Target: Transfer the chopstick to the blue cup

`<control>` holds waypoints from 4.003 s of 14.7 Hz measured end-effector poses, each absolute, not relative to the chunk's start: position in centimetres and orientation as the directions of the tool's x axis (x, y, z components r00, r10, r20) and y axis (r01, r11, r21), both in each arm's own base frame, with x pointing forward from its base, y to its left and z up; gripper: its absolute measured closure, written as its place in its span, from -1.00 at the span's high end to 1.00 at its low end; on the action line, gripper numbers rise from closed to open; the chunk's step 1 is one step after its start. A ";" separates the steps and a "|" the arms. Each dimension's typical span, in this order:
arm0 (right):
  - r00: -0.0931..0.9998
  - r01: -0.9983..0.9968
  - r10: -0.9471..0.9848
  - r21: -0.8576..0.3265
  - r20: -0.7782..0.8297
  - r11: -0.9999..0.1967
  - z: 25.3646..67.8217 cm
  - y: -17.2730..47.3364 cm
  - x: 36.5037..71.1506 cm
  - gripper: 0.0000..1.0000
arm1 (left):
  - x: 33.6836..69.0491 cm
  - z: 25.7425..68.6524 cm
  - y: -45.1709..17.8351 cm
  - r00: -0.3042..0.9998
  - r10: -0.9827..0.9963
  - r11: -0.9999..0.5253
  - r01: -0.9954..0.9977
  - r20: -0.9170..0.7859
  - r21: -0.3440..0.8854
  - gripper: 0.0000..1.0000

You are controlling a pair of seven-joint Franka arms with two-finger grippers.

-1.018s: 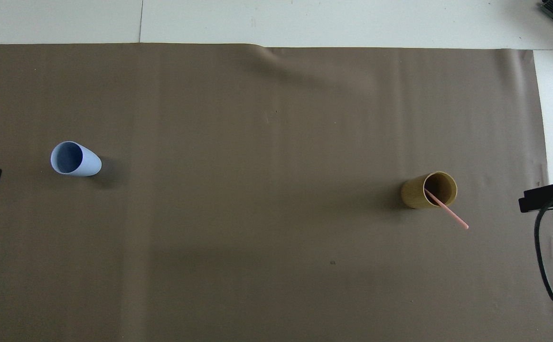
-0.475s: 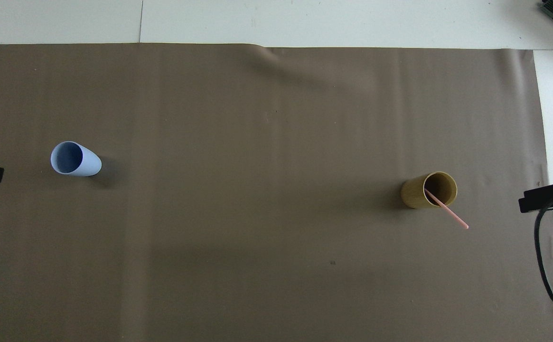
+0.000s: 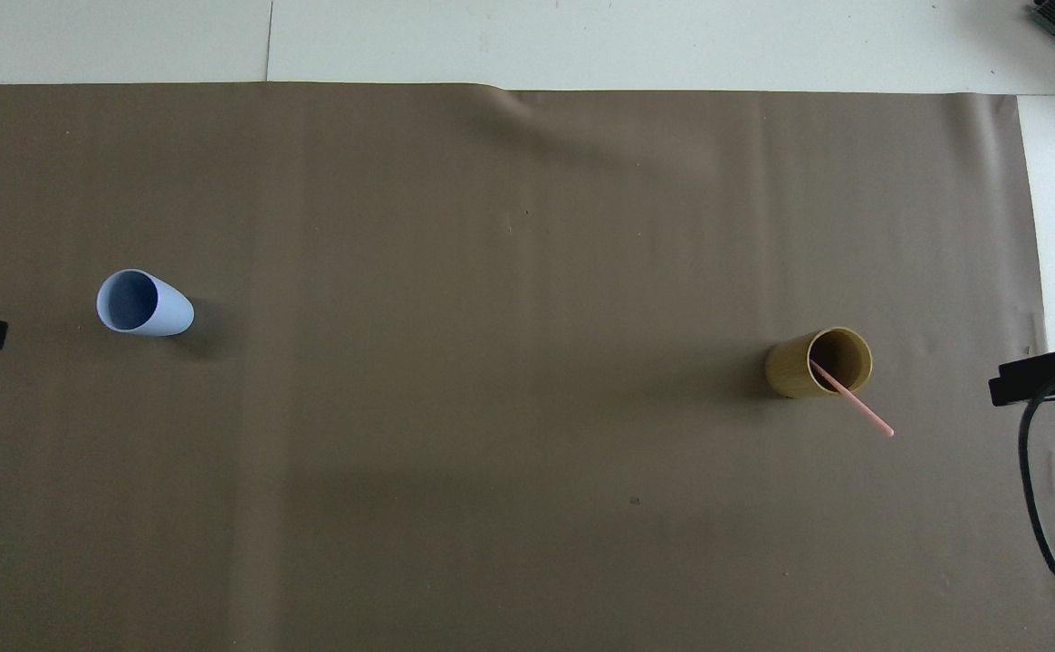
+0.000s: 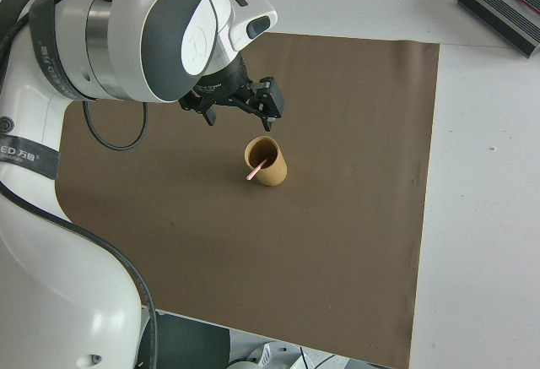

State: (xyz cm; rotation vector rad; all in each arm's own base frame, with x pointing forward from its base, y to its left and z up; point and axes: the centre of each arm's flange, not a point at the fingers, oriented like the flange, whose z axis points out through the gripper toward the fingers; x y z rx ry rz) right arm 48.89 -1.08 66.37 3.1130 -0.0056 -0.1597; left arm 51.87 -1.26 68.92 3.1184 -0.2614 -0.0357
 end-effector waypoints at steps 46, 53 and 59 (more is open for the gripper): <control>0.994 -0.002 -0.005 0.025 -0.107 -1.000 66.2 -1.1 48.9 1.00 | 62.6 44.8 8.4 0.987 -0.159 -0.987 -0.159 0.035 0.022 1.00; 0.994 -0.002 -0.005 0.025 -0.107 -1.000 66.2 -1.1 48.9 1.00 | 61.2 37.1 8.4 0.989 -0.151 -0.988 -0.151 0.002 0.026 1.00; 0.994 -0.002 -0.005 0.025 -0.107 -1.000 66.1 -1.1 48.9 1.00 | 61.2 36.8 7.9 0.988 -0.154 -0.988 -0.154 0.005 0.028 0.24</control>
